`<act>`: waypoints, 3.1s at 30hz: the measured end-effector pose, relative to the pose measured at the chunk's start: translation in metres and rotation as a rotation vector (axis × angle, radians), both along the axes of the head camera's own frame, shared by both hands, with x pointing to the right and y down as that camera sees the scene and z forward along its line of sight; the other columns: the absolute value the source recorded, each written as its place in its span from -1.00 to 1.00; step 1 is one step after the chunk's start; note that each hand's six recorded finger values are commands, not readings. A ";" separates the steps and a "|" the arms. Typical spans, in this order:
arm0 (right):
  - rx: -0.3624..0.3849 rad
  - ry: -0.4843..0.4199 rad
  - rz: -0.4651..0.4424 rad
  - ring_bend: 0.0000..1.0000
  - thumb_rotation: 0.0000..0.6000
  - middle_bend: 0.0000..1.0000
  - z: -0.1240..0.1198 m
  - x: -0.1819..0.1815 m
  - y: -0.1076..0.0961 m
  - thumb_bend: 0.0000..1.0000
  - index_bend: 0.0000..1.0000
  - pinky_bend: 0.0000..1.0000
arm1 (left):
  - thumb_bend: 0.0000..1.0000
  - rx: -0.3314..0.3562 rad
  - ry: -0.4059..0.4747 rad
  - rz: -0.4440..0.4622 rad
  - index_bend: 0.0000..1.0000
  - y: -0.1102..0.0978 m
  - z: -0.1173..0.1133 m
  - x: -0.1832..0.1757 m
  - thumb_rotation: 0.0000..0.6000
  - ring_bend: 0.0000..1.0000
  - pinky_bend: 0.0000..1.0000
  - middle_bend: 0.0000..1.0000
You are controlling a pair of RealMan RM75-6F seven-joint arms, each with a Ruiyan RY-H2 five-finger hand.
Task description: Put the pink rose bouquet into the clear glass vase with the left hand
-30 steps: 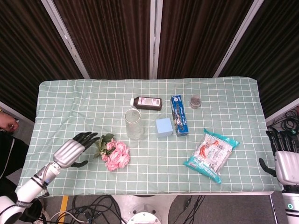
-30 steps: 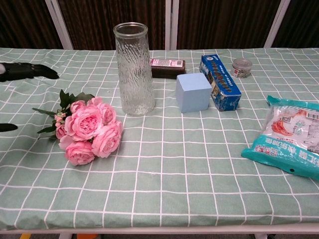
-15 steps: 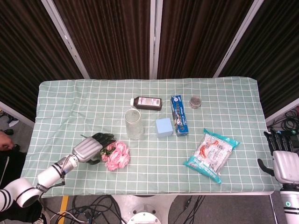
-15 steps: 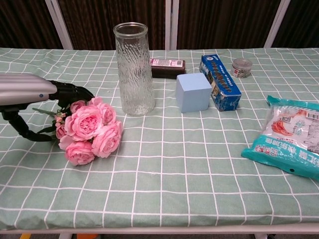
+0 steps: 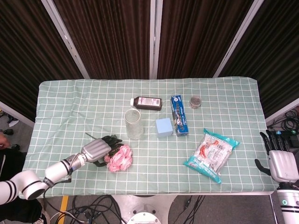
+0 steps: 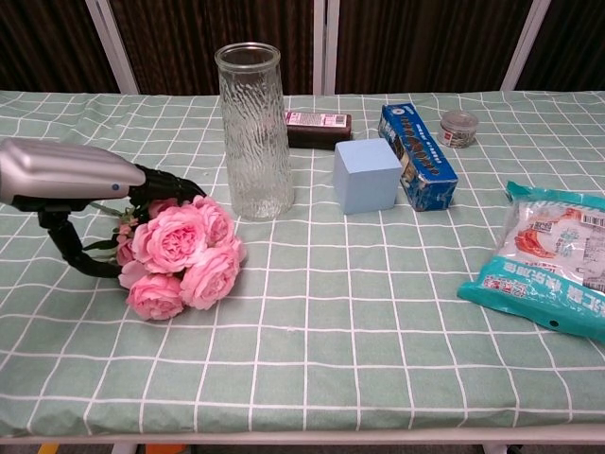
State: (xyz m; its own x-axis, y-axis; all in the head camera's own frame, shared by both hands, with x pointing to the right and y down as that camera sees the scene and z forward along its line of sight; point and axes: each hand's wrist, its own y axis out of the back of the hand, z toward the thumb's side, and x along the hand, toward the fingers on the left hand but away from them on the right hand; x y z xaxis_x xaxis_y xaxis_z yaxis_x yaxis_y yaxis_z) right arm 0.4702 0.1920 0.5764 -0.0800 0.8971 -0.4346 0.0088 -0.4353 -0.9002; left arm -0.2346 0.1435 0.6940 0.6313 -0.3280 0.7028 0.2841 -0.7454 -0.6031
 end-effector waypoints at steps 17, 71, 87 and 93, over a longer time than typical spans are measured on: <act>-0.036 -0.003 0.017 -1.00 1.00 -1.00 0.008 0.005 0.001 -0.58 -1.00 -1.00 | -0.44 0.000 -0.035 0.132 -0.47 0.005 0.011 0.015 1.00 -0.90 -0.61 -0.63; -0.064 -0.036 0.032 -1.00 1.00 -1.00 0.012 0.004 0.000 -0.57 -1.00 -1.00 | -0.29 0.402 0.845 -1.152 0.35 -0.153 -0.174 -0.100 1.00 0.05 0.17 0.20; -0.071 -0.032 0.050 -1.00 1.00 -1.00 0.015 0.010 0.000 -0.57 -1.00 -1.00 | -0.29 -0.159 1.329 -1.559 0.36 -0.173 -0.174 -0.050 1.00 0.05 0.16 0.21; -0.086 -0.035 0.051 -1.00 1.00 -1.00 0.021 0.010 -0.001 -0.57 -1.00 -1.00 | -0.29 -0.219 1.324 -1.534 0.36 -0.167 -0.166 -0.021 1.00 0.05 0.16 0.21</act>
